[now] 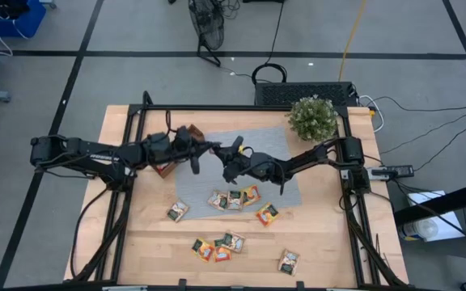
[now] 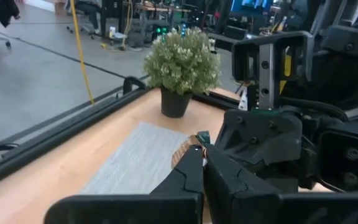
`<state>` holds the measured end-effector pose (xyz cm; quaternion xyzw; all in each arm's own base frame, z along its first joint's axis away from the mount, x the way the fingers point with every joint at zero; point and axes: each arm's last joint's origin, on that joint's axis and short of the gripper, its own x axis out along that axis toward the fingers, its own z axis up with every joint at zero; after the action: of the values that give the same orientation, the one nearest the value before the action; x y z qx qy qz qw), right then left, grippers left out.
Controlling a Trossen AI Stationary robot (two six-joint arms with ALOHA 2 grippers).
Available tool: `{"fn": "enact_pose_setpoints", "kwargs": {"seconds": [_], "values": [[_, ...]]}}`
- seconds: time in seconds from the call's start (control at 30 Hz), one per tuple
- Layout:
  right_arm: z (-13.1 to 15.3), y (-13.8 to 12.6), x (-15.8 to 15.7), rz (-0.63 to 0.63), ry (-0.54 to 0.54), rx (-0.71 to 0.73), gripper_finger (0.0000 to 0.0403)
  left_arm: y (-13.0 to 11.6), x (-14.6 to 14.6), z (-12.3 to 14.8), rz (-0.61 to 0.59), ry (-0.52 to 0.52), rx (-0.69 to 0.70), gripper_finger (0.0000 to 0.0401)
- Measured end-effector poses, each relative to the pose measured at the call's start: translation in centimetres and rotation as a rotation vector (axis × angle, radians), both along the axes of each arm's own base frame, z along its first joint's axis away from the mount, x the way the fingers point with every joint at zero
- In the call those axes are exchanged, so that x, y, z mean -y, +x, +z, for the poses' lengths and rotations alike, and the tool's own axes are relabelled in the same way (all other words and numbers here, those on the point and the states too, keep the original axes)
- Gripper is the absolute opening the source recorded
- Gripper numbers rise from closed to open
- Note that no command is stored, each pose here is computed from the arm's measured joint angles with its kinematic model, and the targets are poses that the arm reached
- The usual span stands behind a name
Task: Pick & Place Tea
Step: Put the brown tea bag into the middle section of the wooden organizer
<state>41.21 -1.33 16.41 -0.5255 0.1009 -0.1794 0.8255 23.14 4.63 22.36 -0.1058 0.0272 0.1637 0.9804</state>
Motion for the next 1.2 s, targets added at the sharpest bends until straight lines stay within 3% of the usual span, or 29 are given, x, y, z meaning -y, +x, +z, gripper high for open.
{"fn": "enact_pose_setpoints", "kwargs": {"seconds": [0.23,0.37,0.53,0.67,0.77,0.87,1.0,1.2], "values": [[0.0,0.0,-0.2,0.009,0.166,0.070,0.0001,0.4,-0.2,0.7,0.002,0.022,-0.017,0.0002],[-0.1,0.0,-0.3,0.027,0.249,0.102,0.0025,0.4,-0.2,0.7,0.000,0.023,-0.029,0.0002],[-1.5,0.1,-0.7,0.105,0.330,0.037,0.0098,0.4,-0.2,2.1,0.011,0.052,0.057,0.0001],[-0.6,0.1,-0.8,0.089,0.426,0.124,0.0169,0.4,-0.1,1.7,-0.002,0.096,0.017,0.0001],[-1.1,0.0,-0.7,0.041,0.460,0.111,0.0207,0.0,0.2,2.0,-0.016,0.196,-0.031,0.0001],[-1.2,-0.1,-0.6,-0.041,0.474,0.116,0.0226,-1.0,0.6,1.9,0.040,0.273,-0.143,0.0001],[-1.1,-0.6,-0.2,-0.129,0.488,0.078,0.0229,-3.4,1.0,1.8,0.214,0.274,-0.248,0.0000],[0.0,-1.7,-0.3,-0.121,0.509,0.099,0.0215,-7.3,1.6,-1.6,0.282,0.183,-0.131,0.0000]]}}
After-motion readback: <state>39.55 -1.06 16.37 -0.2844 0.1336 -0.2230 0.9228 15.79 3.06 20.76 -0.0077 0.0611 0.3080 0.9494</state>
